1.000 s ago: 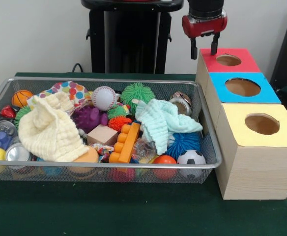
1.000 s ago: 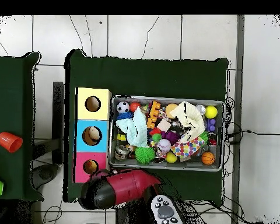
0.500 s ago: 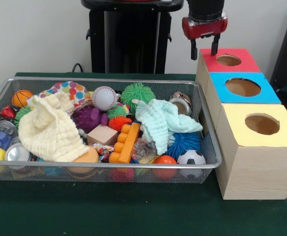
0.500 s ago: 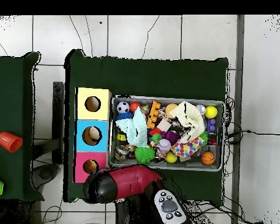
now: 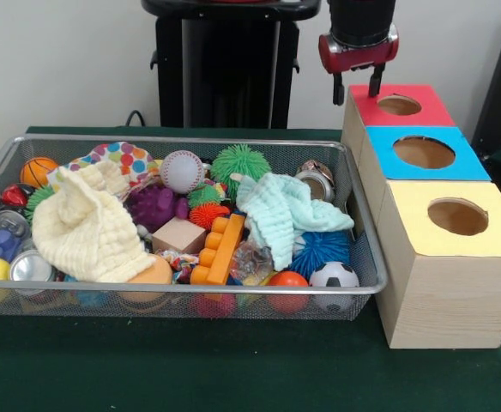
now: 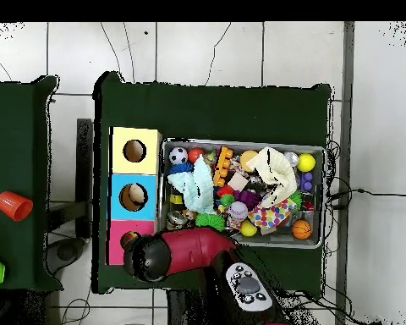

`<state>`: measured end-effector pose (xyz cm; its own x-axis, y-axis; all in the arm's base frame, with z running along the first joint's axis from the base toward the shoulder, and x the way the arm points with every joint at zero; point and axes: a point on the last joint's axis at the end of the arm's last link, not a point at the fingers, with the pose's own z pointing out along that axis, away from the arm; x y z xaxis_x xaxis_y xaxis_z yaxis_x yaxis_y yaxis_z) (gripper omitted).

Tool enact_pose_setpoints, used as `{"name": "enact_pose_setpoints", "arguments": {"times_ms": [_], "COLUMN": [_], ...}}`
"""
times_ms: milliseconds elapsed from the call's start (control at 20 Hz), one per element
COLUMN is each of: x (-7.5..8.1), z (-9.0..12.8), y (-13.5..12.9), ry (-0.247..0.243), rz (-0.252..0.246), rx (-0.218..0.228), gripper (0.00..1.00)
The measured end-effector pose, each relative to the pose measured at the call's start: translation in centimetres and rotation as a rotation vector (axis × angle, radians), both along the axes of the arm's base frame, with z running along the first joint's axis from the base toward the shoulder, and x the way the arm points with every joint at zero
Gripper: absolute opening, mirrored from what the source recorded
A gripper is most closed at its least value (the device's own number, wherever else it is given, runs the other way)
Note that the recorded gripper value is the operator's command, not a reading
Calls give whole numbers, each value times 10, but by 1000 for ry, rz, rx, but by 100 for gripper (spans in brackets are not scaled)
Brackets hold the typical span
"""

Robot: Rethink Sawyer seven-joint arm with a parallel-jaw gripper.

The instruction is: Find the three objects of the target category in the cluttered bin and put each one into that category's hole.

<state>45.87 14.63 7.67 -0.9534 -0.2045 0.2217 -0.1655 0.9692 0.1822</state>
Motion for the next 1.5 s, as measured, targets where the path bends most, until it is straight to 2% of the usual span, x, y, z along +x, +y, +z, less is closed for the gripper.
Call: {"name": "enact_pose_setpoints", "arguments": {"times_ms": [250,500,700,850,900,1000,1150,1200,1350,1500], "x": [5,20,37,55,62,67,84,86,106,123], "z": [-1,4,21,43,54,62,80,81,84,76], "y": [-3,-19,-36,-47,-50,-51,-53,-53,-49,-44], "ry": [49,35,16,22,28,33,34,32,-2,-40], "rz": [-16,-59,-102,-128,-129,-129,-120,-120,-116,-110], "rx": [6,8,-2,-13,-21,-26,-40,-40,-38,-34], "gripper": [100,100,100,100,100,100,100,100,100,100]}}
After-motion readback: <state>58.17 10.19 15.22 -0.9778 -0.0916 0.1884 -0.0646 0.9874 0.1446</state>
